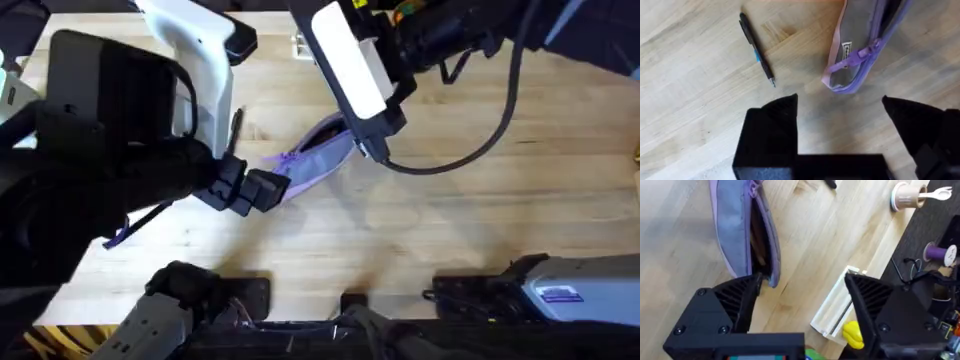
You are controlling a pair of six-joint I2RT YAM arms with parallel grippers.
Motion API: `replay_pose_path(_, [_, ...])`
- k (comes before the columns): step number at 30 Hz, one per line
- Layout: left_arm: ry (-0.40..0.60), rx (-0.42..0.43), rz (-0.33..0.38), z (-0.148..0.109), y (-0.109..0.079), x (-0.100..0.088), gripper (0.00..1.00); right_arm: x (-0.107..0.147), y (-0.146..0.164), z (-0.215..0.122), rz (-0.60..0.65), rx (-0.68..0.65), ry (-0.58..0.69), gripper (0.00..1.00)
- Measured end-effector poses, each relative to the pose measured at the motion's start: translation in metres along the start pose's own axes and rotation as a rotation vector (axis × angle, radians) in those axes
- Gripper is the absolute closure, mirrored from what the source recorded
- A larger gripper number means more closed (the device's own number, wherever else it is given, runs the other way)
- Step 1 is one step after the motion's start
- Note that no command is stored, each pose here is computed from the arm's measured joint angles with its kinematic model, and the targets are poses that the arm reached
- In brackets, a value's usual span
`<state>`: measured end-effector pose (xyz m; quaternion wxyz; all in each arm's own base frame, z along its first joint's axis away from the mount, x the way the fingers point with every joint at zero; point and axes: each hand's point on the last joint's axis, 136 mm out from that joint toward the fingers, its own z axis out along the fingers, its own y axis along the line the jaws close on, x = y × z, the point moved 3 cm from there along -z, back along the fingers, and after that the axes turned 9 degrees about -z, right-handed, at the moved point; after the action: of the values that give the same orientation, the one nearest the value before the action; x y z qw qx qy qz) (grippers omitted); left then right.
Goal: Unzip the bag, pick up the pens from the table one at a time and place them inside, then zip the bag closed.
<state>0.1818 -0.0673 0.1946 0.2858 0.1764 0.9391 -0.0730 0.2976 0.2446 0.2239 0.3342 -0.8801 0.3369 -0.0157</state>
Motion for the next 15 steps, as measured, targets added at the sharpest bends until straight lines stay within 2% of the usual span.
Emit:
replay_pose_path(2, [0.000,0.000,0.000,0.000,0.000,0.000,0.007,0.000,-0.001,0.000,-0.022,0.003,0.000,0.009])
replay_pose_path(3, [0.000,0.000,0.000,0.000,0.000,0.000,0.008,0.000,0.000,0.000,-0.034,-0.001,-0.003,0.064])
replay_pose_path(4, [0.000,0.000,0.000,0.000,0.000,0.000,0.008,-0.001,0.002,0.000,-0.034,-0.009,-0.007,0.181])
replay_pose_path(5, [0.000,0.000,0.000,0.000,0.000,0.000,0.008,-0.004,0.015,-0.001,-0.020,-0.065,-0.022,0.619])
replay_pose_path(7, [0.000,0.000,0.000,0.000,0.000,0.000,0.008,-0.006,0.021,-0.001,-0.009,-0.096,-0.031,0.894])
replay_pose_path(8, [0.000,0.000,0.000,0.000,0.000,0.000,0.006,-0.006,0.024,-0.001,-0.004,-0.108,-0.034,0.948])
replay_pose_path(9, [0.000,0.000,0.000,0.000,0.000,0.000,0.007,-0.007,0.026,-0.002,0.000,-0.115,-0.036,0.963])
replay_pose_path(15, [0.000,0.000,0.000,0.000,0.000,0.000,0.007,-0.005,0.032,0.012,0.016,-0.155,-0.062,0.968])
